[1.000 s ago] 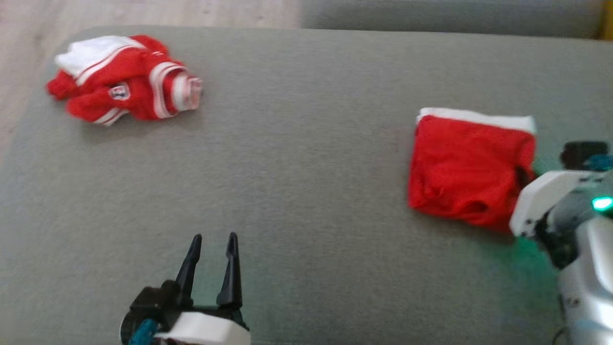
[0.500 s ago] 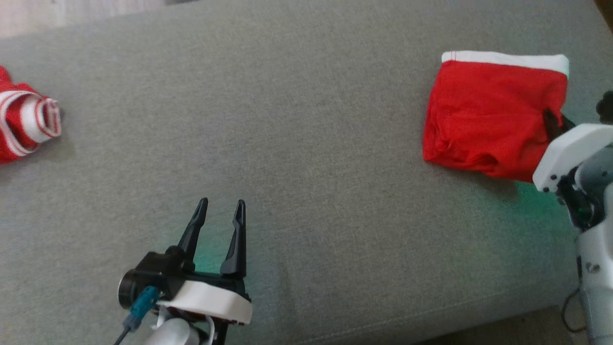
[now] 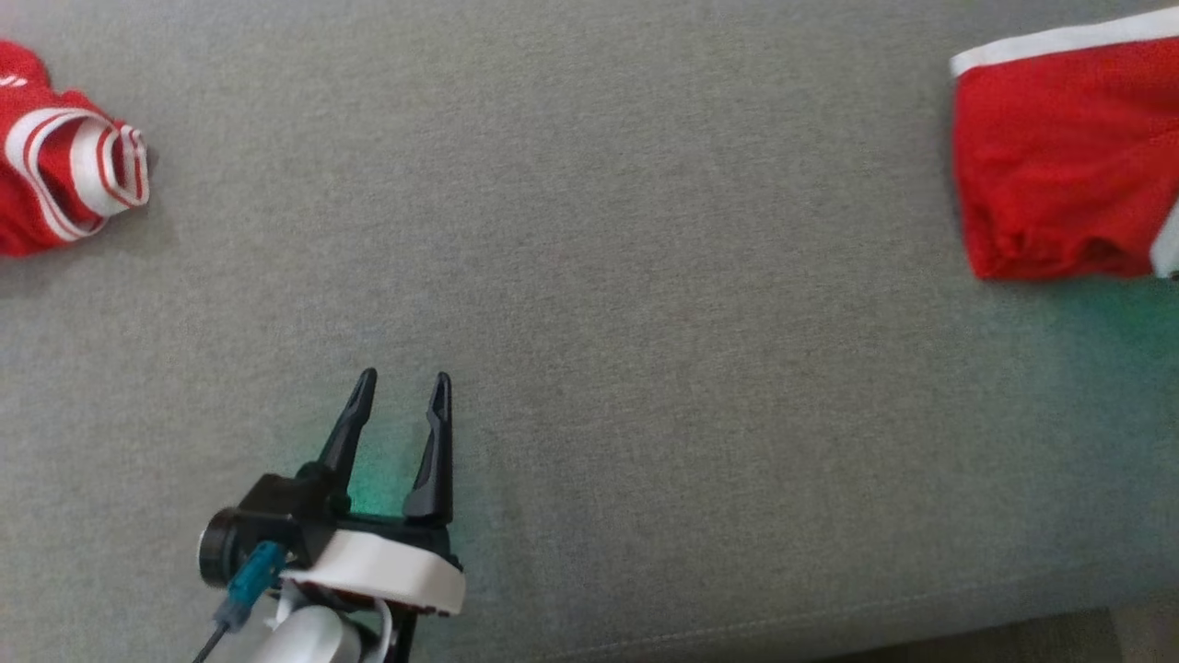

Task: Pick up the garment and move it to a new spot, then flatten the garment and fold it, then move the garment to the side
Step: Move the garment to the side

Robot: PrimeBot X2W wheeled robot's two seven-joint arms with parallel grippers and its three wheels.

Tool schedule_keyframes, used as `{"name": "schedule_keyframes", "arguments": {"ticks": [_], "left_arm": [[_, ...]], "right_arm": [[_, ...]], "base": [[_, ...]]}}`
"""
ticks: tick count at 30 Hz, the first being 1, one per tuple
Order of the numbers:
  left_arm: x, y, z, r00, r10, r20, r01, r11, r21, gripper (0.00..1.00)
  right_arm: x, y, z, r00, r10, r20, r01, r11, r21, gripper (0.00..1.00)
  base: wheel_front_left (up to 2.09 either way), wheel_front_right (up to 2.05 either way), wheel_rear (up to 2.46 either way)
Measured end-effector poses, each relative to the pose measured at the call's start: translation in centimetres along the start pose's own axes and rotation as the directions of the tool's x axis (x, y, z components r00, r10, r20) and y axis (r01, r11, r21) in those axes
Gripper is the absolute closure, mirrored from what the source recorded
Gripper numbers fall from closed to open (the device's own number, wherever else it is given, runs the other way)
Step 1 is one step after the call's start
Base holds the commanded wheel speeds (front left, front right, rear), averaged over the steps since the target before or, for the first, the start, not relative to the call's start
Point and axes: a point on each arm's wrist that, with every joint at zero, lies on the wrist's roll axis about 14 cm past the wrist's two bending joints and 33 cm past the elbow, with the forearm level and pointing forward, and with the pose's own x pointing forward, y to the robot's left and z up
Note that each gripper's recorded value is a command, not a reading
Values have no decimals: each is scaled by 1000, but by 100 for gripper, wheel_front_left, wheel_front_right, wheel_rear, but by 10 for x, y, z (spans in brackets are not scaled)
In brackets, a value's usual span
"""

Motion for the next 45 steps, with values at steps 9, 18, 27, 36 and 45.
{"name": "schedule_keyframes", "arguments": {"ticks": [9, 18, 27, 36, 45], "left_arm": [[2, 8, -5, 1000, 18, -21, -18, 1000, -3, 0], [-3, 8, 0, 1000, 25, -5, -25, 1000, 8, 0], [-24, 20, 25, 991, 97, 89, -97, 995, -4, 0], [-70, 47, 36, 962, 224, 158, -221, 975, -36, 0], [-112, 71, 24, 932, 326, 162, -318, 945, -70, 0]], "right_arm": [[9, -21, 14, 994, -67, 83, 70, 997, -34, 0], [2, 20, 39, 978, 25, 205, -15, 999, -52, 0], [-39, 81, 86, 907, 181, 381, -166, 983, -72, 0], [-103, 149, 61, 836, 322, 444, -332, 941, -59, 0], [-146, 159, -3, 834, 348, 428, -384, 923, -1, 0]], "base": [[0, 0, 0], [0, 0, 0], [0, 0, 0], [0, 0, 0], [0, 0, 0]]}}
